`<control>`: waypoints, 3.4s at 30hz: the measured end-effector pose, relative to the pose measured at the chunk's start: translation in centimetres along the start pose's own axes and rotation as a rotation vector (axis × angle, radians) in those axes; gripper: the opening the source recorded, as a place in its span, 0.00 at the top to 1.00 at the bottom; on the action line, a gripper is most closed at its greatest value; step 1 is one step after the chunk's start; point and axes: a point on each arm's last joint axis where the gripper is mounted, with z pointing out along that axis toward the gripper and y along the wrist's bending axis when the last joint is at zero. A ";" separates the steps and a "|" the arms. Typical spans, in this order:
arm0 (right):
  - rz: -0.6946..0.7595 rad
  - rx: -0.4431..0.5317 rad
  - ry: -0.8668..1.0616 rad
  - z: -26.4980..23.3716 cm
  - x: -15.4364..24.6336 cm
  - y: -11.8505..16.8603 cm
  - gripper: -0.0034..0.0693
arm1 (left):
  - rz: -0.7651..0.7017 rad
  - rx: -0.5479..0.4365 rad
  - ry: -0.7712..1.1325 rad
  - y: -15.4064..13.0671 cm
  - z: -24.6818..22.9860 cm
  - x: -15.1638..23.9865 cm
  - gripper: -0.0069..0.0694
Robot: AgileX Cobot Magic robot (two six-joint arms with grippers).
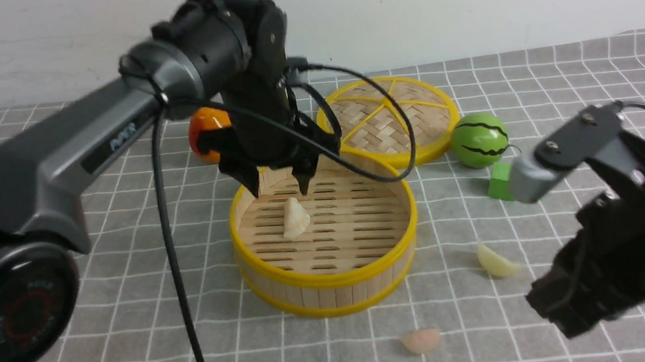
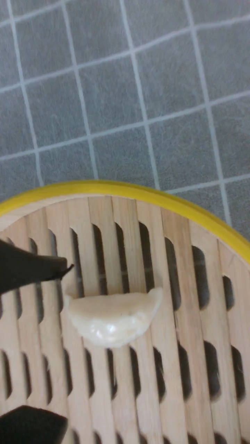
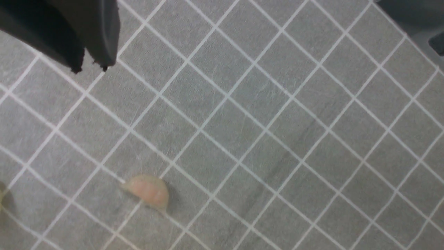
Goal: Put the dumplings into the steamer on the table with the grey tablecloth.
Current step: 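Place the dumpling into the bamboo steamer basket with the left gripper, then reach for and grasp a dumpling lying on the table beside the steamer, then place the dumpling in the bamboo steamer basket with the right gripper, then reach for and grasp a dumpling lying on the table beside the steamer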
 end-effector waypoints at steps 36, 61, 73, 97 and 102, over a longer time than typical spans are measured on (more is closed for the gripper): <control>-0.388 -0.003 0.238 16.9 -4.9 -0.8 0.71 | -0.021 0.148 -0.116 7.1 -20.4 22.6 0.93; 0.140 0.144 -0.077 22.3 -17.5 -2.7 0.65 | -0.031 0.171 -0.140 7.2 -21.2 23.3 0.93; -0.008 0.229 0.038 11.2 -18.2 -1.4 0.16 | -0.014 0.169 -0.140 7.2 -21.2 23.3 0.93; 0.095 0.168 0.242 16.1 -6.2 -11.7 0.21 | 0.016 0.181 -0.139 7.1 -21.2 23.3 0.91; 0.073 0.186 0.267 17.1 -5.8 -12.2 0.36 | 0.016 0.181 -0.139 7.1 -21.2 23.3 0.91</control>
